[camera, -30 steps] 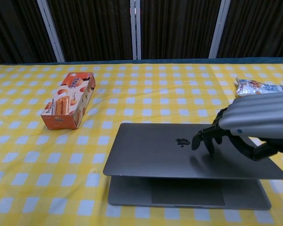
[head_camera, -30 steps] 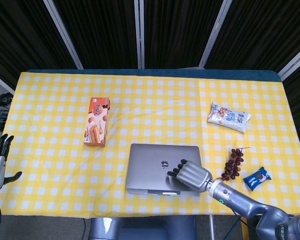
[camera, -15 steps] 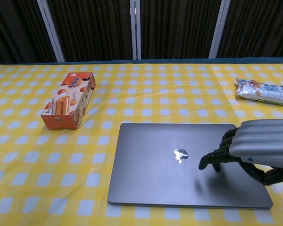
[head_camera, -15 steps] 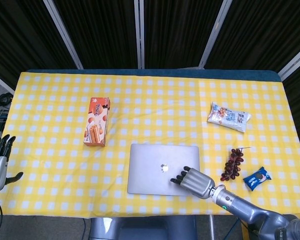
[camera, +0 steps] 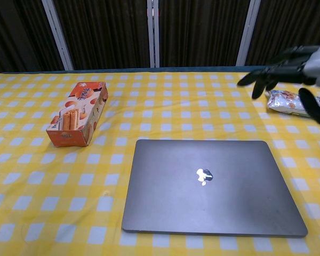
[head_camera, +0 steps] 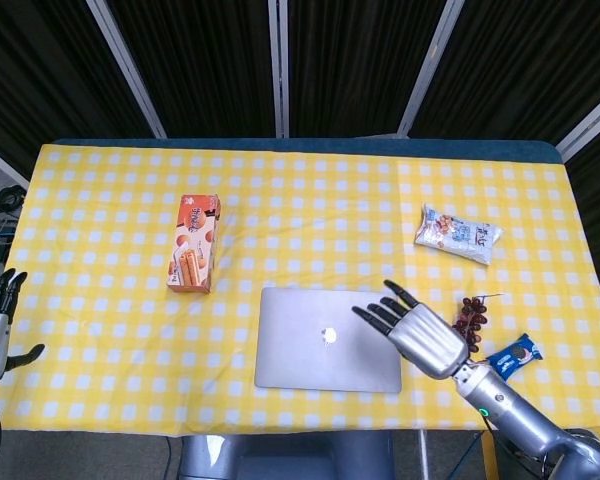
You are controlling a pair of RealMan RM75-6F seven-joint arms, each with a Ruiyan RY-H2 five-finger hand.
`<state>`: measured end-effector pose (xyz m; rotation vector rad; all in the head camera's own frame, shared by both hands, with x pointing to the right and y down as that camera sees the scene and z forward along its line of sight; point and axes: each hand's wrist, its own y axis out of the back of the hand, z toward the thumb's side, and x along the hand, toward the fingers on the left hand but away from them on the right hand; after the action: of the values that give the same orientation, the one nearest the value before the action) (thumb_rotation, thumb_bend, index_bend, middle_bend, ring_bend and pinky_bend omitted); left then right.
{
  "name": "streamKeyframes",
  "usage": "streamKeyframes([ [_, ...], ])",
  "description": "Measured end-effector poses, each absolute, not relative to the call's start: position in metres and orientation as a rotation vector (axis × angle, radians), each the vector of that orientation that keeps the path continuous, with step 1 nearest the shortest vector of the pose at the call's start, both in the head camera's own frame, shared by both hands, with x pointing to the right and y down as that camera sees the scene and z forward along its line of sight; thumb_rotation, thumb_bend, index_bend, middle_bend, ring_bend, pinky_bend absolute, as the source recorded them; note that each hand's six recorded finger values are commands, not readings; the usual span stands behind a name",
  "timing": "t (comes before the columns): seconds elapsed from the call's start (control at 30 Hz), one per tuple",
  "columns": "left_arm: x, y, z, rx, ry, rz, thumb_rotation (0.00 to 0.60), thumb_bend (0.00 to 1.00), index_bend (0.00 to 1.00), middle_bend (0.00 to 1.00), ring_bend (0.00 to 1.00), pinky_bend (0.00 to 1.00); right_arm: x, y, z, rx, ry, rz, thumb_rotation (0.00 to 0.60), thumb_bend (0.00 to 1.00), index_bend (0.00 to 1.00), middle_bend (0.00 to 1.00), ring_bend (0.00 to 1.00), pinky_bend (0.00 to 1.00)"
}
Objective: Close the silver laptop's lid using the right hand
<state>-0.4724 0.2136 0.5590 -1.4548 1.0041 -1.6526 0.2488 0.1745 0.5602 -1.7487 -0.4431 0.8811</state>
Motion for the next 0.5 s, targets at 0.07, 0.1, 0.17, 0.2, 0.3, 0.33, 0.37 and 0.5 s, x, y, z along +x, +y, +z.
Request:
streamKeyframes([
  [0.07, -0.471, 0.214, 0.557, -1.460, 1.012, -1.642, 0.600, 0.00, 0.00, 0.00, 0.00, 0.00, 0.270, 0.170, 0.549, -1.694, -0.562, 0.928, 0.600, 0.02, 0.00, 0.00, 0.00, 0.00],
  [0.1, -0.471, 0.213, 0.557, -1.462, 1.016, -1.636, 0.600, 0.00, 0.00, 0.00, 0.00, 0.00, 0.280, 0.169, 0.546, -1.670, -0.611, 0.955, 0.600, 0.00, 0.00, 0.00, 0.00, 0.00],
  [0.17, -0.469, 0.213, 0.554, -1.466, 1.025, -1.617, 0.600, 0.00, 0.00, 0.00, 0.00, 0.00, 0.303, 0.169, 0.540, -1.617, -0.713, 1.015, 0.600, 0.00, 0.00, 0.00, 0.00, 0.00],
  [0.2, -0.469, 0.213, 0.553, -1.468, 1.031, -1.607, 0.600, 0.00, 0.00, 0.00, 0.00, 0.00, 0.313, 0.171, 0.538, -1.594, -0.748, 1.041, 0.600, 0.00, 0.00, 0.00, 0.00, 0.00],
  [0.3, -0.467, 0.214, 0.549, -1.481, 1.049, -1.571, 0.600, 0.00, 0.00, 0.00, 0.00, 0.00, 0.351, 0.185, 0.540, -1.518, -0.828, 1.157, 0.600, 0.00, 0.00, 0.00, 0.00, 0.00],
  [0.33, -0.467, 0.215, 0.548, -1.484, 1.055, -1.559, 0.600, 0.00, 0.00, 0.00, 0.00, 0.00, 0.357, 0.187, 0.541, -1.507, -0.837, 1.179, 0.600, 0.00, 0.00, 0.00, 0.00, 0.00],
  [0.37, -0.467, 0.215, 0.547, -1.487, 1.058, -1.551, 0.600, 0.00, 0.00, 0.00, 0.00, 0.00, 0.366, 0.193, 0.544, -1.490, -0.851, 1.216, 0.600, 0.00, 0.00, 0.00, 0.00, 0.00],
  [0.5, -0.466, 0.216, 0.544, -1.501, 1.069, -1.522, 0.600, 0.00, 0.00, 0.00, 0.00, 0.00, 0.383, 0.209, 0.553, -1.470, -0.889, 1.287, 0.600, 0.00, 0.00, 0.00, 0.00, 0.00],
])
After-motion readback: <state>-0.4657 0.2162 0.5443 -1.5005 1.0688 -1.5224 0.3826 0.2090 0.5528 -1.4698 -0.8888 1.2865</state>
